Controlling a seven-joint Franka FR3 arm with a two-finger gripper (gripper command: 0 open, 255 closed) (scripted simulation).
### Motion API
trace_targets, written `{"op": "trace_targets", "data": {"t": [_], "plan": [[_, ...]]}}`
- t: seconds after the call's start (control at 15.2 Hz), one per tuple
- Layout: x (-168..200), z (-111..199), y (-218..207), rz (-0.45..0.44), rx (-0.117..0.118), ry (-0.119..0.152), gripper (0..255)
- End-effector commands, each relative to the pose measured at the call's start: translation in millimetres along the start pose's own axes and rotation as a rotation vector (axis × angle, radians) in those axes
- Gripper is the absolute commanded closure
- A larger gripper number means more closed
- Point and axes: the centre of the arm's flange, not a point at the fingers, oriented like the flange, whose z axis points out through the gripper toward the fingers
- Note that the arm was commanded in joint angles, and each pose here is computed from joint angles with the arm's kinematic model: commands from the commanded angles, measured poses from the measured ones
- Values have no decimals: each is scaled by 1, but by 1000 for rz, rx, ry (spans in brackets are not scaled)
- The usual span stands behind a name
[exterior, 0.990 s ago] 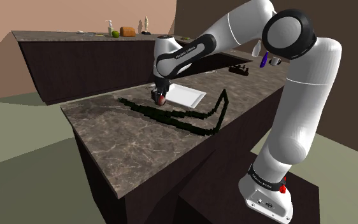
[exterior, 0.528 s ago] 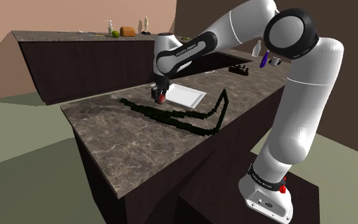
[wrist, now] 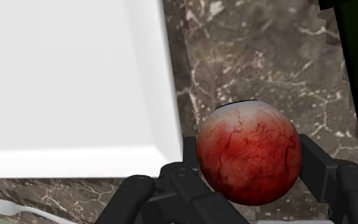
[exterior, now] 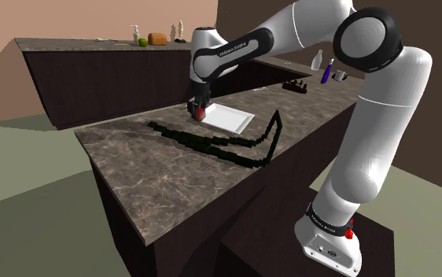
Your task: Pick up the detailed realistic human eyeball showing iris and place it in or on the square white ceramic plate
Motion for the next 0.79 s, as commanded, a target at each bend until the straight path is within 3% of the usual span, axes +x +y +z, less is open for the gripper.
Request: {"op": "trace_targets", "data": {"t": [0.0,0.4,0.73], "plan": [[1,-11,1,0,0,0,255],[4,-38,4,0,0,0,255],[-13,-33,68,0,0,0,255]]}}
